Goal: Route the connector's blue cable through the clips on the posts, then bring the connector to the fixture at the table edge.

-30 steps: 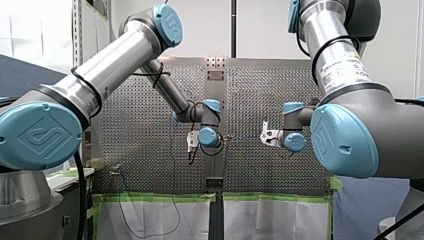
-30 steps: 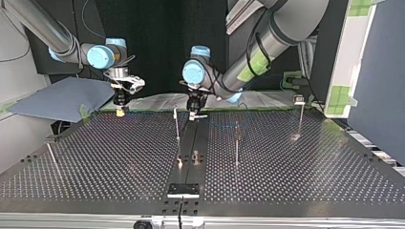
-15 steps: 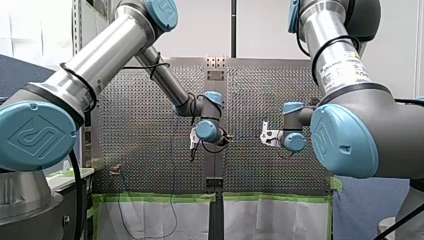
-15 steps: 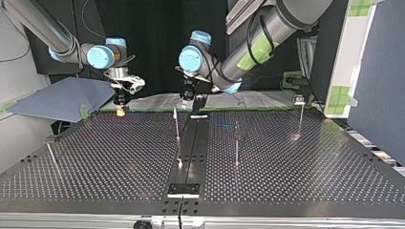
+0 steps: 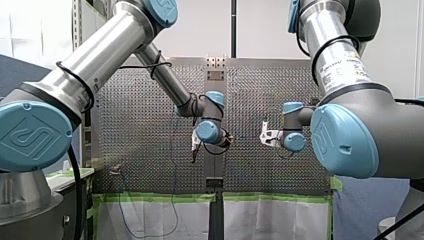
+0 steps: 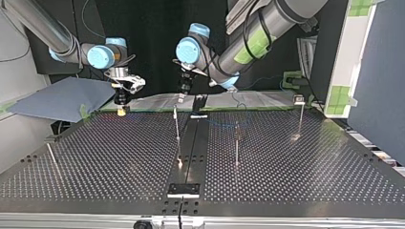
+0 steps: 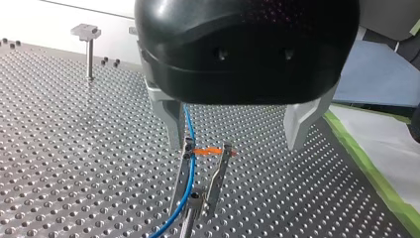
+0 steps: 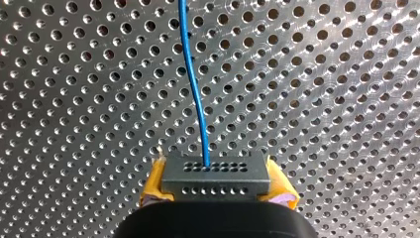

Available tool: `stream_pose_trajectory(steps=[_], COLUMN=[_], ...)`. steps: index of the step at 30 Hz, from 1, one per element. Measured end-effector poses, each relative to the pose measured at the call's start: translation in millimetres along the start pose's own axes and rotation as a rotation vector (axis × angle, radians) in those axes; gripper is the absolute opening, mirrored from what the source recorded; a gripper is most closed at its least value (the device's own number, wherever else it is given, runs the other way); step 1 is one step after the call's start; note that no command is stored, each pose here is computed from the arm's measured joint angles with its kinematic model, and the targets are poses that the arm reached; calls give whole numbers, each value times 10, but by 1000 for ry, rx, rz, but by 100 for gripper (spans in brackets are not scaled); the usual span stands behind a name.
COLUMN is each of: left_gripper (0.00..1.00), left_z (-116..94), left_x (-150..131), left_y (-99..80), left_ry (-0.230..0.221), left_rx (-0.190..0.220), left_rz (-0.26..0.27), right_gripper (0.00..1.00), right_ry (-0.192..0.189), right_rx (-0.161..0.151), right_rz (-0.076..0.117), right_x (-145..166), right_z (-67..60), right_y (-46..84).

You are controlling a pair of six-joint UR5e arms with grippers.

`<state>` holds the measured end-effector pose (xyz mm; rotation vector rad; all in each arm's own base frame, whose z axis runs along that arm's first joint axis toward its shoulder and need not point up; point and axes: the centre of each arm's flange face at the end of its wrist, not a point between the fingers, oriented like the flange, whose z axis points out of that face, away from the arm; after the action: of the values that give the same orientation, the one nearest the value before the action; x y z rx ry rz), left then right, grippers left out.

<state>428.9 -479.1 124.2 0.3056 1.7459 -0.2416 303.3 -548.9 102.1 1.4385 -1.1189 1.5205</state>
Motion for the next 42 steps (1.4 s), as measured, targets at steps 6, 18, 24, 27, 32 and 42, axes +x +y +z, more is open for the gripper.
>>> stream_pose_trajectory(steps=[6,18,24,27,32,42], left_gripper=[100,100,100,100,100,100], left_z=[-5,-5,-33,-94,-219,-472], left_x=[1,1,-10,-42,-137,-376], left_y=[-5,0,-7,-18,1,186], left_ry=[0,-1,-1,-8,-41,-124], left_rx=[-1,-7,-13,-21,-43,-80], left_rz=[-1,-5,-1,-1,-30,-146], right_gripper=[0,0,0,0,0,0], right_ry=[0,-2,-2,-3,-6,-12], right_rx=[0,5,5,4,2,1], right_rz=[2,3,3,3,3,4], right_x=[0,-3,-7,-8,-8,-13], right_z=[0,-1,-1,-1,0,-5], right_y=[-1,-1,0,8,27,34])
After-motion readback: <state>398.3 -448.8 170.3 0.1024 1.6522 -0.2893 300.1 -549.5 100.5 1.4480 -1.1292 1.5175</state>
